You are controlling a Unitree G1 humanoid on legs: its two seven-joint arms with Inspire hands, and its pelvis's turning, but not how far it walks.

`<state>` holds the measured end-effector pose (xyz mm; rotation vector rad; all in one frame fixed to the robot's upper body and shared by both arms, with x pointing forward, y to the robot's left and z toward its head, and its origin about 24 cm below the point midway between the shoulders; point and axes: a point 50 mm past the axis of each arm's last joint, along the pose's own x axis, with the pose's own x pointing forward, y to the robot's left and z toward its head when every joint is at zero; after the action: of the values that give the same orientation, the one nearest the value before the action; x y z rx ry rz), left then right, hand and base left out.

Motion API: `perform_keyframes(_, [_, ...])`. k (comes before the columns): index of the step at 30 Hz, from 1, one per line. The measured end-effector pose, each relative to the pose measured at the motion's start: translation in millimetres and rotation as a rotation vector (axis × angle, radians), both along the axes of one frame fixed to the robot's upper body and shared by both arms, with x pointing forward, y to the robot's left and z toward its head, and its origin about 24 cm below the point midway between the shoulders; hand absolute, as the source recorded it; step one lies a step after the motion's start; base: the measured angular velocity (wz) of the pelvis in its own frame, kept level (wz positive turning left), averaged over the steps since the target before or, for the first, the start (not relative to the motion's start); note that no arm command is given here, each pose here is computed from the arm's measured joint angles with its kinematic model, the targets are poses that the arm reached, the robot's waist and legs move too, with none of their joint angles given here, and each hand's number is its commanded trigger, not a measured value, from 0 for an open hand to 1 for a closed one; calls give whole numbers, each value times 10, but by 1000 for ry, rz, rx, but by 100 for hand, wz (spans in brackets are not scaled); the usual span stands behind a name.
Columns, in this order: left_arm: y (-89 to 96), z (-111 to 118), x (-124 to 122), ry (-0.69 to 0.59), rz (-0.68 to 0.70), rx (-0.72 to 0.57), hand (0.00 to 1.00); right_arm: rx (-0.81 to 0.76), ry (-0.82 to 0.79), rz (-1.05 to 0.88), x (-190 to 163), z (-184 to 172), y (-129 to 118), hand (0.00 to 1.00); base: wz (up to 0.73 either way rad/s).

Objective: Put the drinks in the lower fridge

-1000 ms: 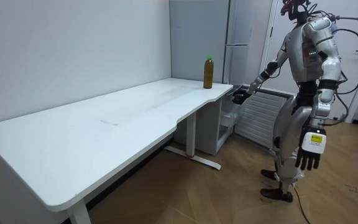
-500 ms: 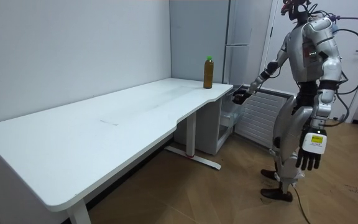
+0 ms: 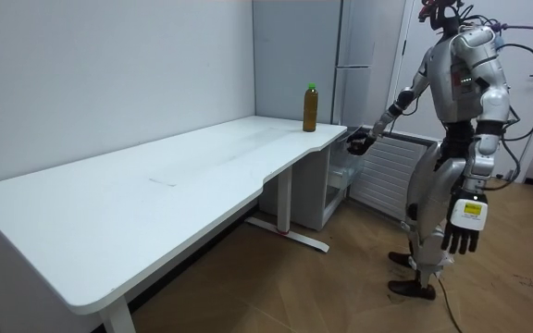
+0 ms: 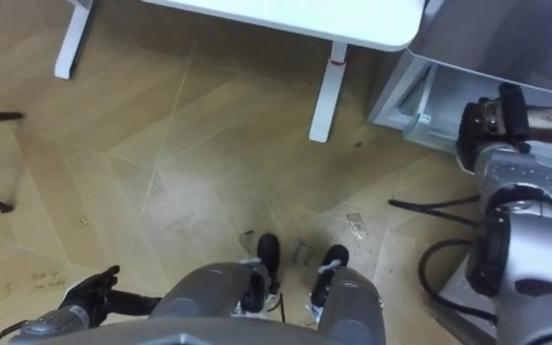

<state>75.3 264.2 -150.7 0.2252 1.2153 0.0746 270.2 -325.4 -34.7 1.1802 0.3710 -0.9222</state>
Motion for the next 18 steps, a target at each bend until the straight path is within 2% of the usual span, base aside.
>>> perform_keyframes(5, [-9,-8,-18,26,-40,10,0,-127,31,161,42,44,-2,0,-17])
perform_keyframes(9, [6,-6,-44,32,-42,13,0,-142,27,200,109,86,35,0,0])
perform_keyframes(10, [13,-6,-58,35,-41,13,0,-136,23,204,124,96,43,100,4])
perform_keyframes(18, [24,-3,-64,35,-43,15,0,-122,-12,183,341,304,89,100,0])
